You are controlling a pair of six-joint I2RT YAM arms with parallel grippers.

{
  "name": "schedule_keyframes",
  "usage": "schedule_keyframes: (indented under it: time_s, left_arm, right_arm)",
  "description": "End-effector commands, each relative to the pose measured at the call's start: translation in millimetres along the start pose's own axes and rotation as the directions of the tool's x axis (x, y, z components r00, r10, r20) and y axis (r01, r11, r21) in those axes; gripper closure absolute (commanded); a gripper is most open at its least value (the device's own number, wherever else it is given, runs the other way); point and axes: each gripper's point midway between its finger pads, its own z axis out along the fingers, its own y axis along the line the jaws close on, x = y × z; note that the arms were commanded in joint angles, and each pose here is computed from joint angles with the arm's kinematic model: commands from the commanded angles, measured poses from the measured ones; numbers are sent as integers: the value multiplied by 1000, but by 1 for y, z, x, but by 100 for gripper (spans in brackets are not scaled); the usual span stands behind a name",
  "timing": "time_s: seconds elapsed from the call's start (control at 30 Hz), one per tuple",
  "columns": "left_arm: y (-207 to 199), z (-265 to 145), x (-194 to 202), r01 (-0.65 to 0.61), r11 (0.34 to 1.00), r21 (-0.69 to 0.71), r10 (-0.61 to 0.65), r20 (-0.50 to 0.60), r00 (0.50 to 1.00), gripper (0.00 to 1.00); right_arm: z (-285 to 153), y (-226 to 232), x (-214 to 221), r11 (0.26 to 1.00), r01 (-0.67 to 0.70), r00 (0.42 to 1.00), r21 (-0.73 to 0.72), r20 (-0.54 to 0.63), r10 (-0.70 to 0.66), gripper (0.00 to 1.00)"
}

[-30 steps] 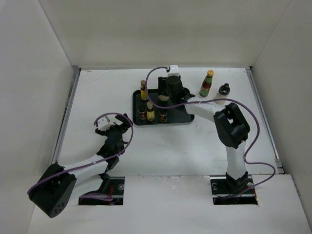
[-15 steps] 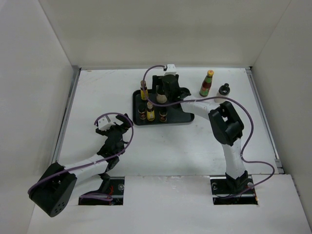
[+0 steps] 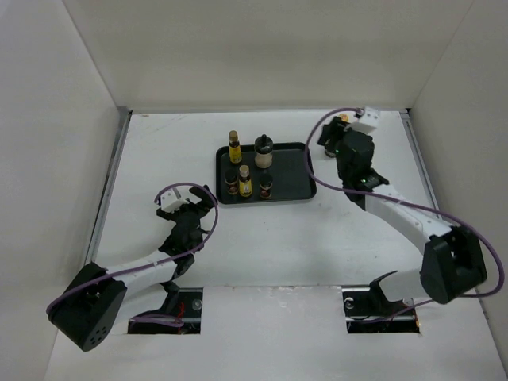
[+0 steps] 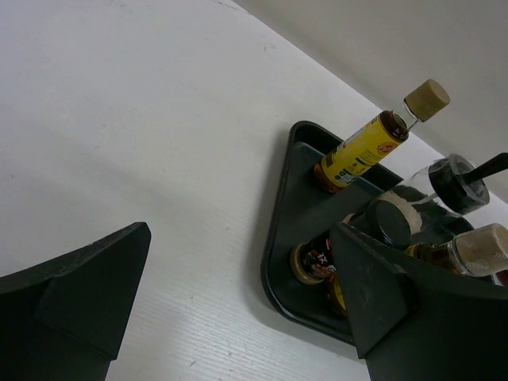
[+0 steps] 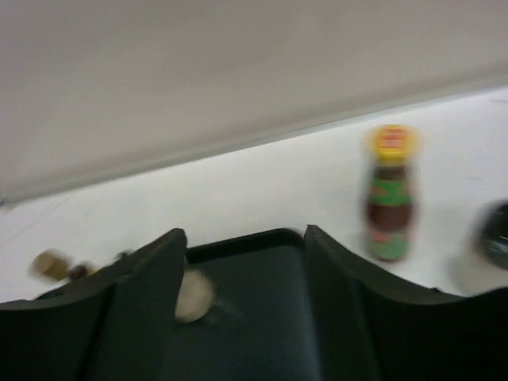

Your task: Organize the condiment bottles

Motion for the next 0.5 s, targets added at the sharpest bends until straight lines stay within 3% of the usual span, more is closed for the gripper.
schedule_keyframes:
  time_s: [0.0, 0.07, 0.17, 0.3, 0.47]
  left_arm:
    - [-19, 6, -16, 70, 997, 39, -71, 41, 997, 0]
    - [-19, 4, -19, 76, 996, 43, -78, 46, 996, 0]
    - [-18, 5, -18, 75, 996, 40, -77, 47, 996, 0]
    - [-21, 6, -17, 69, 996, 48, -71, 39, 997, 0]
    - [-22, 6, -14, 65, 996, 53, -67, 29, 997, 0]
  right_arm:
    - [-16, -85, 15, 963, -2, 1000, 268, 25, -5, 35]
    - [-18, -130, 17, 927, 39, 999, 373, 3, -43, 31]
    - [-5, -177, 17, 880, 75, 997, 470, -39, -64, 16]
    - [29, -181, 22, 909, 70, 996, 412, -84, -39, 3]
    - [54, -194, 25, 917, 78, 995, 390, -93, -45, 0]
